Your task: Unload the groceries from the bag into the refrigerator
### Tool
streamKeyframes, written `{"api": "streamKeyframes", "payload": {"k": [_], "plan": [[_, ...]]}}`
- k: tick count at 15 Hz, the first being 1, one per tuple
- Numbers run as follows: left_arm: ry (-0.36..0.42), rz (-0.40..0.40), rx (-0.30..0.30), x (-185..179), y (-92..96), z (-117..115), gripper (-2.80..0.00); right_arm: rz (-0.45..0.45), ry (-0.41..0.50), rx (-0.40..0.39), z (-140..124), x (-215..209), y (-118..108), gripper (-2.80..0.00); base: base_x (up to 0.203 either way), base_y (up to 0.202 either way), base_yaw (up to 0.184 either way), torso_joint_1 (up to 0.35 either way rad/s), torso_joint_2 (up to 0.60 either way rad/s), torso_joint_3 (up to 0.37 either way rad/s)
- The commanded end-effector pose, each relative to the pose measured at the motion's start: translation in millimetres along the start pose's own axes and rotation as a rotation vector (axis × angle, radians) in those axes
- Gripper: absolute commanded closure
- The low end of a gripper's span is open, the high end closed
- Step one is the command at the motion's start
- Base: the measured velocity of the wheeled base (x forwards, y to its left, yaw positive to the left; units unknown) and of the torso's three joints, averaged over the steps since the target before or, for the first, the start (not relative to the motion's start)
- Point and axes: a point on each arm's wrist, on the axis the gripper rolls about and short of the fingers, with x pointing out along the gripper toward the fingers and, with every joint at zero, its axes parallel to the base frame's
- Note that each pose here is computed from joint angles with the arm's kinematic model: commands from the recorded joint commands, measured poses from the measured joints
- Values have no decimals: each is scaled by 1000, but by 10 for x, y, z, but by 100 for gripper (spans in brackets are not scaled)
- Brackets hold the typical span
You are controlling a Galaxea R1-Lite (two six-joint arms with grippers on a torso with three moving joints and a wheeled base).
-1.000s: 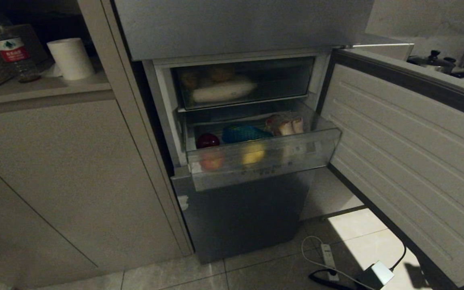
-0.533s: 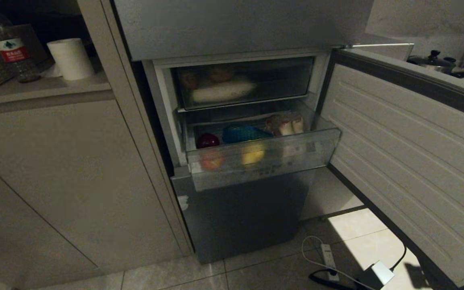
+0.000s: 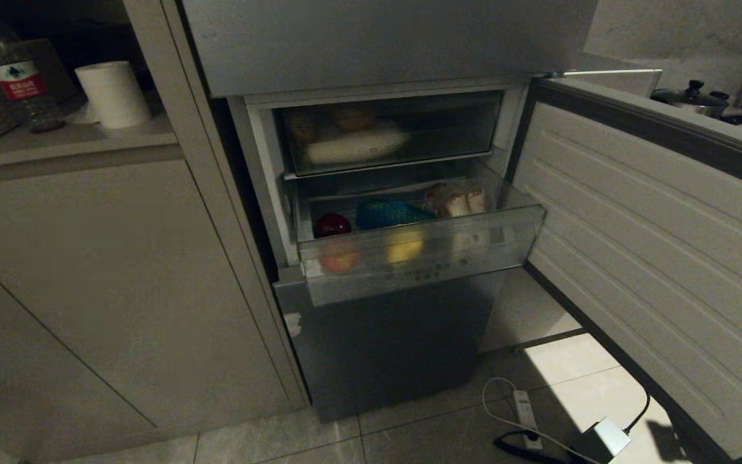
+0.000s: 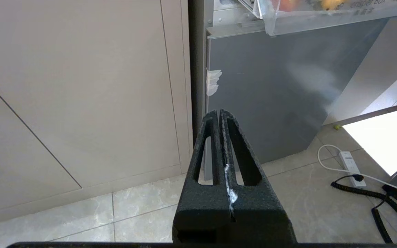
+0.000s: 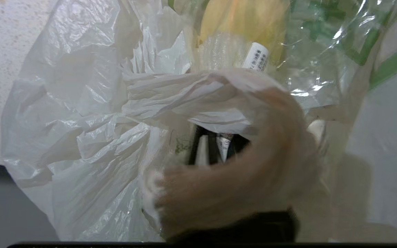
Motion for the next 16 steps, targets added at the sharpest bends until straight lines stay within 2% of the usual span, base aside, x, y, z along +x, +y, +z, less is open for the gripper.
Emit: {"api": "streamKeyframes", "payload": {"k": [1,8,16], "plan": [[-1,0,0,0,0,0,0,7,31,15,-1,86,-42,-280,0,0,0,0,0,0],[-1,0,0,0,0,0,0,-17,110,44,-198,183,-75,-280,0,0,0,0,0,0],[-1,0,0,0,0,0,0,-16,181,86,-292,367,-184,-280,0,0,0,0,0,0]]}}
